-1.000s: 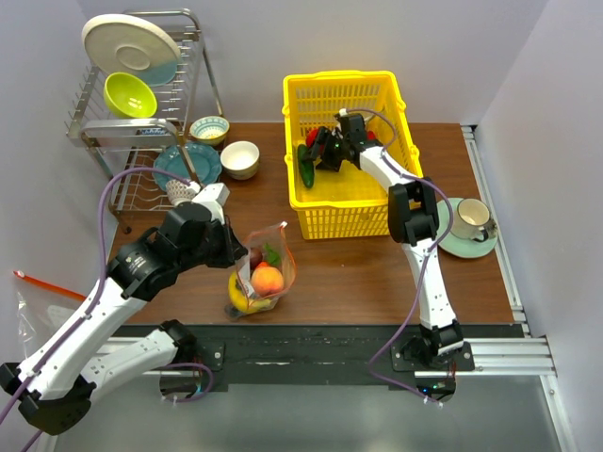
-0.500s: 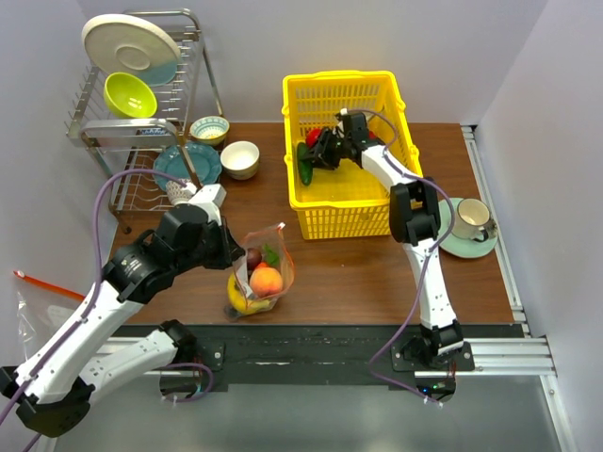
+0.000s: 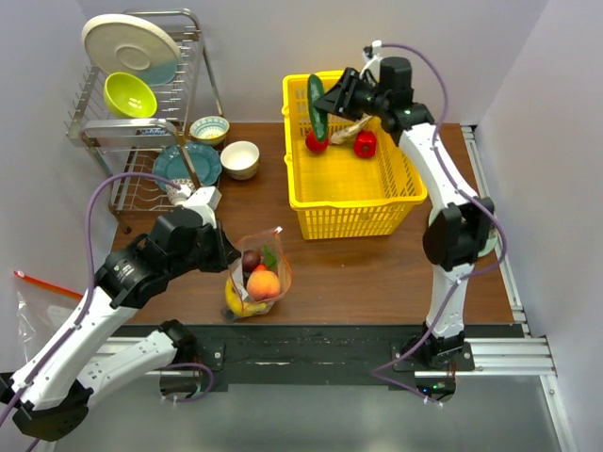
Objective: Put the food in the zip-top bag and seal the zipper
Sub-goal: Pick up the fake vegetable from the bin, then place the fake vegetable in the zipper food storage bag, then pick up the fake fish from the bin.
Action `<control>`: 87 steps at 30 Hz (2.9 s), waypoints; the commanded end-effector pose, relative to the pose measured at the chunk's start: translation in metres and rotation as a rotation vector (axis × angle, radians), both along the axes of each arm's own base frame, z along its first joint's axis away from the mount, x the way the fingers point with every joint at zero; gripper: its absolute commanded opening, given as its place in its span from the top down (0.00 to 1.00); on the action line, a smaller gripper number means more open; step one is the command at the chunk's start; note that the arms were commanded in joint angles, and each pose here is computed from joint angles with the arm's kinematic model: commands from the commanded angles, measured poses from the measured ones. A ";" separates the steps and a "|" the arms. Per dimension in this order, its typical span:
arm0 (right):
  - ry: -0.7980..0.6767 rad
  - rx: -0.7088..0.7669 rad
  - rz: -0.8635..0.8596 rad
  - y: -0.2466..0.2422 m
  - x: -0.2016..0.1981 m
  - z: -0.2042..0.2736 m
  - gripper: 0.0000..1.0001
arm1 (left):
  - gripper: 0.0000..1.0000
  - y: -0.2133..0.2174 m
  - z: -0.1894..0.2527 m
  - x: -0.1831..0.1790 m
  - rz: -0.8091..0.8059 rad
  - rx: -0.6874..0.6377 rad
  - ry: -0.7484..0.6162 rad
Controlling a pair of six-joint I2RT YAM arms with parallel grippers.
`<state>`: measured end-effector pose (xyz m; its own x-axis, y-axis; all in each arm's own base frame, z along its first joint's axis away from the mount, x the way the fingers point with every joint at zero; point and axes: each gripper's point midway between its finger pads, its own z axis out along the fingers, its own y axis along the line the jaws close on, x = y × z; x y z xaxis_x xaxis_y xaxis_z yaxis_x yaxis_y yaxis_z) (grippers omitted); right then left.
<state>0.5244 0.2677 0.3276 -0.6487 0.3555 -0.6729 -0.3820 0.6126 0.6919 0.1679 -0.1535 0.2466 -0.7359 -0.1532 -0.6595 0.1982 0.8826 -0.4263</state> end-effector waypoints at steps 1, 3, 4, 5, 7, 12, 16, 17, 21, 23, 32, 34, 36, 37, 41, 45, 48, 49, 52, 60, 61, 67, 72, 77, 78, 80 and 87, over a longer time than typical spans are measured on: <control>-0.082 -0.045 0.058 -0.009 -0.042 0.030 0.69 | 1.00 0.002 0.026 0.002 0.004 -0.030 -0.072; -0.103 -0.043 0.101 -0.009 -0.065 0.042 0.69 | 1.00 0.002 0.027 0.003 0.002 -0.032 -0.074; -0.091 -0.060 0.129 -0.005 -0.077 0.032 0.69 | 1.00 0.002 0.029 0.003 0.003 -0.033 -0.077; -0.138 -0.056 0.145 -0.007 -0.098 0.053 0.69 | 1.00 0.002 0.029 0.003 -0.001 -0.033 -0.078; -0.135 -0.076 0.208 0.004 -0.127 0.042 0.69 | 1.00 0.002 0.031 0.003 0.001 -0.037 -0.083; -0.250 -0.082 0.378 0.037 -0.229 0.050 0.69 | 1.00 0.002 0.034 0.001 -0.002 -0.050 -0.089; -0.278 -0.021 0.475 0.056 -0.283 0.050 0.69 | 1.00 0.002 0.034 -0.001 -0.001 -0.056 -0.086; -0.277 -0.011 0.491 0.059 -0.294 0.048 0.69 | 1.00 0.002 0.035 -0.001 0.000 -0.059 -0.087; -0.228 0.029 0.589 0.084 -0.346 0.025 0.71 | 1.00 0.003 0.037 0.000 0.011 -0.068 -0.090; -0.250 0.057 0.591 0.095 -0.356 0.023 0.71 | 1.00 0.003 0.037 0.000 0.016 -0.068 -0.088; -0.232 0.012 0.631 0.144 -0.372 -0.020 0.72 | 1.00 -0.001 0.037 -0.001 0.006 -0.087 -0.080; -0.246 -0.003 0.606 0.148 -0.365 -0.020 0.72 | 1.00 -0.002 0.038 -0.001 0.006 -0.092 -0.081; -0.258 -0.031 0.577 0.150 -0.356 -0.024 0.71 | 1.00 -0.002 0.038 -0.002 0.001 -0.097 -0.081; -0.260 -0.050 0.547 0.150 -0.350 -0.026 0.71 | 1.00 -0.002 0.039 -0.002 0.003 -0.098 -0.083; -0.276 -0.094 0.496 0.153 -0.334 -0.033 0.69 | 1.00 -0.003 0.038 -0.002 -0.001 -0.098 -0.082; -0.287 -0.114 0.480 0.157 -0.327 -0.034 0.67 | 1.00 -0.003 0.037 -0.001 -0.002 -0.094 -0.079; -0.286 -0.122 0.473 0.160 -0.323 -0.038 0.61 | 1.00 -0.004 0.037 -0.001 -0.005 -0.095 -0.081; -0.283 -0.126 0.474 0.161 -0.323 -0.040 0.58 | 1.00 -0.004 0.037 -0.001 -0.002 -0.094 -0.081; -0.268 -0.135 0.487 0.166 -0.324 -0.048 0.48 | 1.00 -0.004 0.036 0.001 -0.001 -0.091 -0.082; -0.246 -0.136 0.496 0.166 -0.331 -0.057 0.24 | 1.00 -0.004 0.040 0.003 0.001 -0.091 -0.092; -0.248 -0.138 0.493 0.165 -0.331 -0.055 0.24 | 1.00 -0.004 0.040 0.003 0.005 -0.089 -0.092; -0.263 -0.173 0.441 0.140 -0.332 -0.039 0.18 | 1.00 -0.003 0.039 0.004 0.006 -0.084 -0.093; -0.270 -0.293 0.320 0.096 -0.326 -0.022 0.18 | 1.00 -0.002 0.039 0.003 0.007 -0.084 -0.093; -0.301 -0.459 0.122 0.050 -0.301 -0.004 0.02 | 1.00 -0.001 0.039 0.002 0.010 -0.083 -0.096; -0.297 -0.494 0.106 0.042 -0.300 -0.005 0.02 | 1.00 -0.001 0.039 0.002 0.008 -0.083 -0.096; -0.319 -0.519 0.067 0.034 -0.294 0.005 0.01 | 1.00 -0.001 0.038 0.001 0.006 -0.086 -0.094; -0.256 -0.543 -0.118 -0.016 -0.239 0.016 0.01 | 1.00 -0.003 0.041 0.000 -0.009 -0.108 -0.117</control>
<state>0.2478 0.2930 0.3314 -0.4220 -0.0717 -0.9038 -0.5290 0.8290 0.1812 0.1630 -0.1494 0.2602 -0.7169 -0.1714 -0.6758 0.2086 0.8721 -0.4425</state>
